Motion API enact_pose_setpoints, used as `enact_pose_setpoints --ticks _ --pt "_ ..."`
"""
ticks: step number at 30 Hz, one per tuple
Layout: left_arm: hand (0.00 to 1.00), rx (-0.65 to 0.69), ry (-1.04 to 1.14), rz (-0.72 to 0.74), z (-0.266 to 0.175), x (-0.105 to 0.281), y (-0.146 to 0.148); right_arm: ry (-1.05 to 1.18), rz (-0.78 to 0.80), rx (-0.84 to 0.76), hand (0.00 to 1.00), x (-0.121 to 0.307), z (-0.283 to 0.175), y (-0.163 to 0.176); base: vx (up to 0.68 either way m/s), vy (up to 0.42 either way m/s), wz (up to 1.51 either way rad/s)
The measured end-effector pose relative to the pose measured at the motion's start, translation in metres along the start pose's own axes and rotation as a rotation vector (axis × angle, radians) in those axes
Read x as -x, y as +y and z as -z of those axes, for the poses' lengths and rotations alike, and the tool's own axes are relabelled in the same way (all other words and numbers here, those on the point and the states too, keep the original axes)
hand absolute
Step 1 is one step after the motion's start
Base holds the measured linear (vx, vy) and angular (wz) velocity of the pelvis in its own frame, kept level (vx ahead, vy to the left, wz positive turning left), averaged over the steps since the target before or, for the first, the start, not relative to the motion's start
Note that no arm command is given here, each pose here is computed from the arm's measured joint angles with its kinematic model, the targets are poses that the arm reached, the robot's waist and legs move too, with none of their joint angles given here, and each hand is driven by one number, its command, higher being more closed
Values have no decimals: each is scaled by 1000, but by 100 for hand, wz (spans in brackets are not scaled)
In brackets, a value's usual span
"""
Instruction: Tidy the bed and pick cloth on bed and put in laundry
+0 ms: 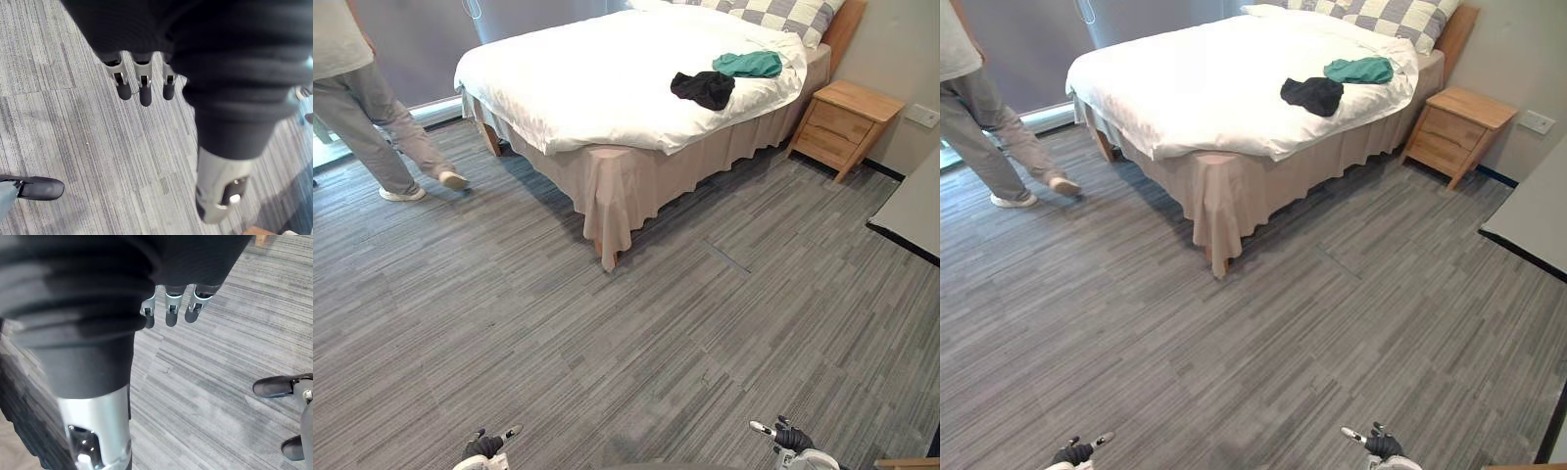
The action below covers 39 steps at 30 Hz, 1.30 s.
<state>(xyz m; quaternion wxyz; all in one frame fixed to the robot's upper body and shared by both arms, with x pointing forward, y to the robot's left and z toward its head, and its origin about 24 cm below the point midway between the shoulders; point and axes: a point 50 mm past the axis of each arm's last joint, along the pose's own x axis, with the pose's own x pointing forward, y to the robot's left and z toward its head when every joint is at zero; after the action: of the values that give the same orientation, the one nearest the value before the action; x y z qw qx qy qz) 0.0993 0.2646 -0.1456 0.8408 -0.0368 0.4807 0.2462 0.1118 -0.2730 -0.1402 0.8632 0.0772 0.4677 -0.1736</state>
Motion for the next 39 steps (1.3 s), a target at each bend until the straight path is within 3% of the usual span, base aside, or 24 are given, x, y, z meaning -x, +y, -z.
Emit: enact_pose_setpoints --ticks 8,14,19,25,33,39 --pt "0 -9 -1 0 -5 -2 10 104 9 -75 0 11 43 0 200 -56 1" --pt "0 85 -29 -29 -4 -1 18 151 74 -159 0 25 71 -13 499 -330 37" --pt "0 134 -19 -4 3 1 7 61 47 -129 0 13 40 -6 575 -324 2" --pt "0 99 -5 124 30 13 -20 -70 32 -6 0 2 -6 -10 504 -118 -14" --pt "0 131 35 90 41 16 -22 -74 8 70 0 5 -7 -12 601 131 15" --pt "0 54 -40 109 19 10 -19 -38 -78 78 0 -4 -8 20 555 92 48"
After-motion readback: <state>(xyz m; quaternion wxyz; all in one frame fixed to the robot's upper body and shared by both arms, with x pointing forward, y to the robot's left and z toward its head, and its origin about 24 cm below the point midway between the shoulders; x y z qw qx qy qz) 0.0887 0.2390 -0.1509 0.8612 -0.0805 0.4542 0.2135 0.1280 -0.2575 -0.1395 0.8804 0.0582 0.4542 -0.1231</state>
